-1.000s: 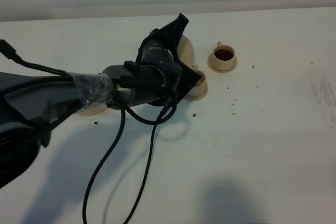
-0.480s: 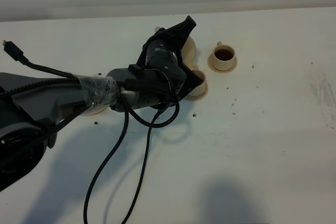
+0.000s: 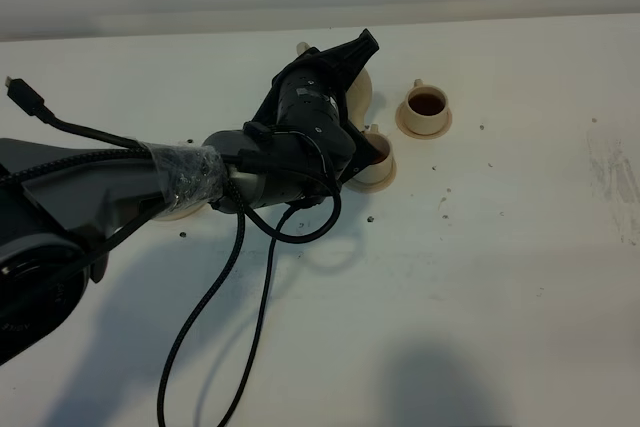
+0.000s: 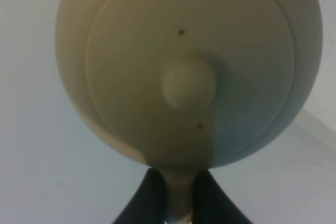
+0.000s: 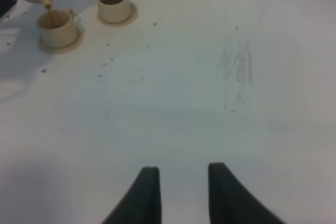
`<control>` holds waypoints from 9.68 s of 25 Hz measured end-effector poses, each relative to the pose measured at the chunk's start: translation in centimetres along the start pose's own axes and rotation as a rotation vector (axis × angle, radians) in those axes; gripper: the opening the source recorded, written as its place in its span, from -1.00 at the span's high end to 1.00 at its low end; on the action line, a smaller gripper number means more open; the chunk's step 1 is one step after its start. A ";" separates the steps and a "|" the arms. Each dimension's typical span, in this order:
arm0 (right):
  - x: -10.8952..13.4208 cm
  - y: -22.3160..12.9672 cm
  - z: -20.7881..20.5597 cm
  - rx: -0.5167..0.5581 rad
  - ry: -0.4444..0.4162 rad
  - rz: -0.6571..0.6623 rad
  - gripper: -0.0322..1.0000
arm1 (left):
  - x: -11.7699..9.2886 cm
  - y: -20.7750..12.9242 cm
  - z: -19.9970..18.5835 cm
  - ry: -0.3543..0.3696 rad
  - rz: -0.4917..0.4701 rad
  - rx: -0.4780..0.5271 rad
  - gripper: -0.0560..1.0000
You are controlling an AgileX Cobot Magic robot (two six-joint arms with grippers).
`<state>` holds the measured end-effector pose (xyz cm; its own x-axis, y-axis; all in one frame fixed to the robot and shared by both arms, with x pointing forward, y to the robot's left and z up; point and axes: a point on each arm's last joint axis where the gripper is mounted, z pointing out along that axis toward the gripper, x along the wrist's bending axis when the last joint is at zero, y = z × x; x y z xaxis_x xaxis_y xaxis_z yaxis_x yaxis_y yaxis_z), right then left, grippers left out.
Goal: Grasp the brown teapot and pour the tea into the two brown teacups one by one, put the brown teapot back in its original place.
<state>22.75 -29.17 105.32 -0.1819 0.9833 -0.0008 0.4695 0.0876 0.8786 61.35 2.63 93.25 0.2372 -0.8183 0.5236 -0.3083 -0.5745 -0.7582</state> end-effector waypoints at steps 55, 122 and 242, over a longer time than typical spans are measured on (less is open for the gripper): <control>0.0 0.0 0.0 0.000 0.000 0.000 0.51 | 0.3 0.5 0.4 0.011 0.003 -0.018 0.72; 0.0 0.0 0.0 0.000 0.000 0.000 0.51 | -4.9 -3.4 -5.1 -1.088 -1.189 -0.301 0.72; 0.0 0.0 0.0 0.000 0.000 0.000 0.51 | -24.2 -13.4 -34.9 -0.666 -2.447 0.082 -0.25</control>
<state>22.75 -29.17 105.32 -0.1819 0.9833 -0.0008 0.4695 0.0876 0.8786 27.59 29.46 104.33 0.0638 0.9972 -0.0382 0.7832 -0.0263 0.6212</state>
